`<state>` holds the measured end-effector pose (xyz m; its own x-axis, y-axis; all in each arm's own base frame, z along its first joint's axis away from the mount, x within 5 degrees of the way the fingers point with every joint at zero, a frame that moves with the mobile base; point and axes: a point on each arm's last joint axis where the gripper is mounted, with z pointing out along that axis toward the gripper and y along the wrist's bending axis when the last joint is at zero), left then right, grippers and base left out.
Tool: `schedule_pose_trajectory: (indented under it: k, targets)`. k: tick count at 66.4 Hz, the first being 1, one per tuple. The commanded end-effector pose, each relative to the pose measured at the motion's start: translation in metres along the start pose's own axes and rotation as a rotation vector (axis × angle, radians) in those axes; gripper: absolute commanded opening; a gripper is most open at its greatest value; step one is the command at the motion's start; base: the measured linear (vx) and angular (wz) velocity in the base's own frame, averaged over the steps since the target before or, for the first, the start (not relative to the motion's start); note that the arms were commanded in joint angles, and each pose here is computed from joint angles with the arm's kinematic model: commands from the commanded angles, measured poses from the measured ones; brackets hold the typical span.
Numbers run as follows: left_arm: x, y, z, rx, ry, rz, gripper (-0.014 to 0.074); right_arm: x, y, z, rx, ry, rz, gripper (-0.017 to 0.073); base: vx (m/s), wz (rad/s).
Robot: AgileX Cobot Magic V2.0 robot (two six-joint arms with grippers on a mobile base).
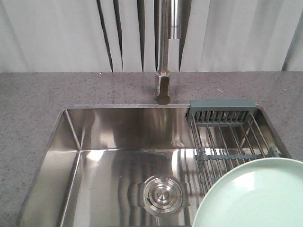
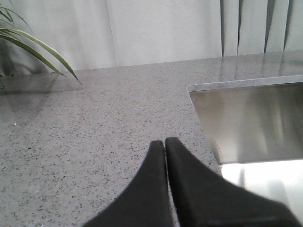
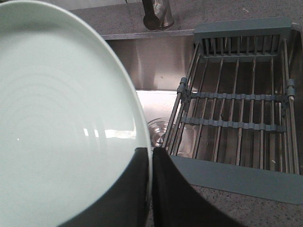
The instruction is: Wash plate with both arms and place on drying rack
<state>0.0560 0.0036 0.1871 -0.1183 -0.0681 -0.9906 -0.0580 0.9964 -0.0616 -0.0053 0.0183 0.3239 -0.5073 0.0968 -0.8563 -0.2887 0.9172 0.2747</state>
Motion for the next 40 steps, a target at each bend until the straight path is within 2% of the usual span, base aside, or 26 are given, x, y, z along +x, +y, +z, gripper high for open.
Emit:
schedule_pose_trajectory:
  k: [1, 13, 16, 19, 22, 25, 26, 28, 31, 35, 40]
  targets:
    - [-0.0159, -0.0021, -0.0035, 0.024, -0.113, -0.006, -0.0006, -0.0123, 0.0030, -0.0023, -0.012, -0.080, 0.005, -0.0001, 0.00, 0.00]
    - [-0.0165, -0.0022, -0.0036, 0.025, -0.120, -0.010, -0.0006, -0.0123, 0.0030, -0.0023, -0.012, -0.080, 0.005, -0.0001, 0.00, 0.00]
    - [-0.0172, -0.0024, -0.0038, 0.028, -0.124, -0.040, -0.0006, -0.0123, 0.0030, -0.0023, -0.012, -0.080, 0.005, -0.0001, 0.00, 0.00]
    - [-0.0181, -0.0027, -0.0040, 0.036, -0.125, -0.109, -0.0006, -0.0123, 0.0030, -0.0023, -0.012, -0.080, 0.005, -0.0001, 0.00, 0.00]
    - [-0.0190, -0.0031, -0.0043, 0.046, -0.125, -0.207, -0.0006, -0.0123, 0.0030, -0.0023, -0.012, -0.080, 0.005, -0.0001, 0.00, 0.00]
    - [-0.0190, -0.0037, -0.0043, 0.062, -0.121, -0.351, -0.0006, -0.0123, 0.0030, -0.0023, -0.012, -0.080, 0.005, -0.0001, 0.00, 0.00]
    - [-0.0190, -0.0038, -0.0043, 0.064, -0.120, -0.374, -0.0006, -0.0123, 0.0030, -0.0023, -0.012, -0.080, 0.005, -0.0001, 0.00, 0.00]
    - [-0.0190, -0.0043, -0.0043, 0.076, -0.115, -0.484, -0.0006, -0.0123, 0.0030, -0.0023, -0.012, -0.080, 0.005, -0.0001, 0.00, 0.00]
    - [-0.0190, -0.0048, -0.0044, 0.087, -0.110, -0.591, -0.0006, -0.0123, 0.0030, -0.0023, -0.012, -0.080, 0.005, -0.0001, 0.00, 0.00]
    - [-0.0190, -0.0051, -0.0044, 0.096, -0.105, -0.675, -0.0006, -0.0123, 0.0030, -0.0023, -0.012, -0.080, 0.005, -0.0001, 0.00, 0.00]
    - [-0.0189, -0.0051, -0.0044, 0.097, -0.104, -0.685, -0.0006, -0.0123, 0.0030, -0.0023, -0.012, -0.080, 0.005, -0.0001, 0.00, 0.00]
